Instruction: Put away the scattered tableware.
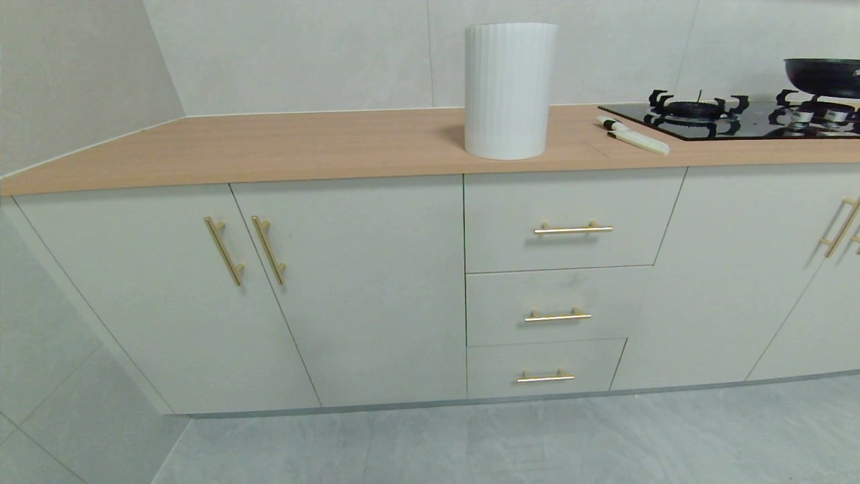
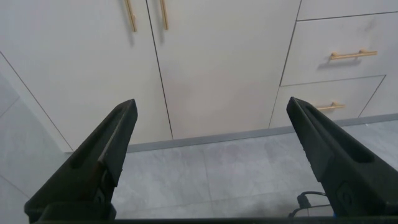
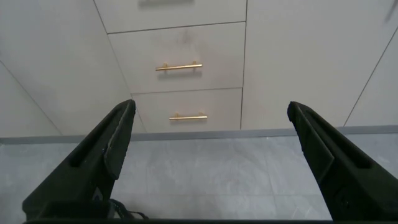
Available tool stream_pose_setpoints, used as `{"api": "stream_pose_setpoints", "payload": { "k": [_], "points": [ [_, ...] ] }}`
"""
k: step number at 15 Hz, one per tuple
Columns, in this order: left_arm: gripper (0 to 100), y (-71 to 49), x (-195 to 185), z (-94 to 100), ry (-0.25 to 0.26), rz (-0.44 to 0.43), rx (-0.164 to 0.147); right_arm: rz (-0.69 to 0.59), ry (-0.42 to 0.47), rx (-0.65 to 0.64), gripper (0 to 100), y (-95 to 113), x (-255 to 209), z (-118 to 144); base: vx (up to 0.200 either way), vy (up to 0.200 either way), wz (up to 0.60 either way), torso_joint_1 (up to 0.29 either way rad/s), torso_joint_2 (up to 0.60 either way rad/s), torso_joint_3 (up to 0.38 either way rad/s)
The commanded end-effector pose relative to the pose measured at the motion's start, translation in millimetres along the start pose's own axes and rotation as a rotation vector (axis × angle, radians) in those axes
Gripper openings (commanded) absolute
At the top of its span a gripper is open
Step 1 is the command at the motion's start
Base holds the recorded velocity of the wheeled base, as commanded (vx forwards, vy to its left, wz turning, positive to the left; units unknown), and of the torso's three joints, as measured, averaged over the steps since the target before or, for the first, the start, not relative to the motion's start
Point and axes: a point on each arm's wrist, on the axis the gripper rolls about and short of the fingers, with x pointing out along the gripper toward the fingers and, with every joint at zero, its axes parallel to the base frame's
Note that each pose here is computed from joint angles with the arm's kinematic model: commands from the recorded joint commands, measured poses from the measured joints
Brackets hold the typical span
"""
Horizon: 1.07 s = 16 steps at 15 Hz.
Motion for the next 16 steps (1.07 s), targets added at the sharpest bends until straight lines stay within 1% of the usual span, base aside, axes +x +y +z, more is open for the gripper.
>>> {"api": "stream_pose_setpoints", "payload": {
  "k": [1,4,5,7,8,10,11,16],
  "points": [
    [100,0.0,0.0,-0.1,0.001,0.000,0.000,0.002,0.007,-0.001,100,0.0,0.5,-0.5,0.000,0.000,0.00,0.000,0.00,0.000],
    [100,0.0,0.0,-0.1,0.001,0.000,0.000,0.013,0.006,-0.013,100,0.2,0.6,-0.2,0.000,0.000,0.00,0.000,0.00,0.000],
    [100,0.0,0.0,-0.1,0.001,0.000,0.000,-0.010,0.002,-0.015,100,-0.3,0.6,-0.3,0.000,0.000,0.00,0.000,0.00,0.000],
    [100,0.0,0.0,-0.1,0.001,0.000,0.000,-0.110,-0.013,-0.023,100,-2.8,1.6,-1.7,0.000,0.000,0.00,0.000,0.00,0.000],
    [100,0.0,0.0,-0.1,0.001,0.000,0.000,-0.145,-0.010,-0.054,100,-3.9,2.9,-5.2,0.000,0.000,0.00,0.000,0.00,0.000],
    [100,0.0,0.0,-0.1,0.001,0.000,0.000,-0.105,-0.005,-0.107,100,-3.0,2.9,-5.0,0.000,0.000,0.00,0.000,0.00,0.000],
    [100,0.0,0.0,-0.2,0.002,0.000,0.000,-0.083,-0.003,-0.104,100,-2.5,3.1,-5.4,0.000,0.000,0.00,0.000,0.00,0.000],
    [100,0.0,0.0,-0.1,0.001,0.000,0.004,-0.080,-0.004,-0.078,100,-2.4,3.1,-5.4,0.000,0.000,0.00,0.000,0.00,0.000]
  ]
}}
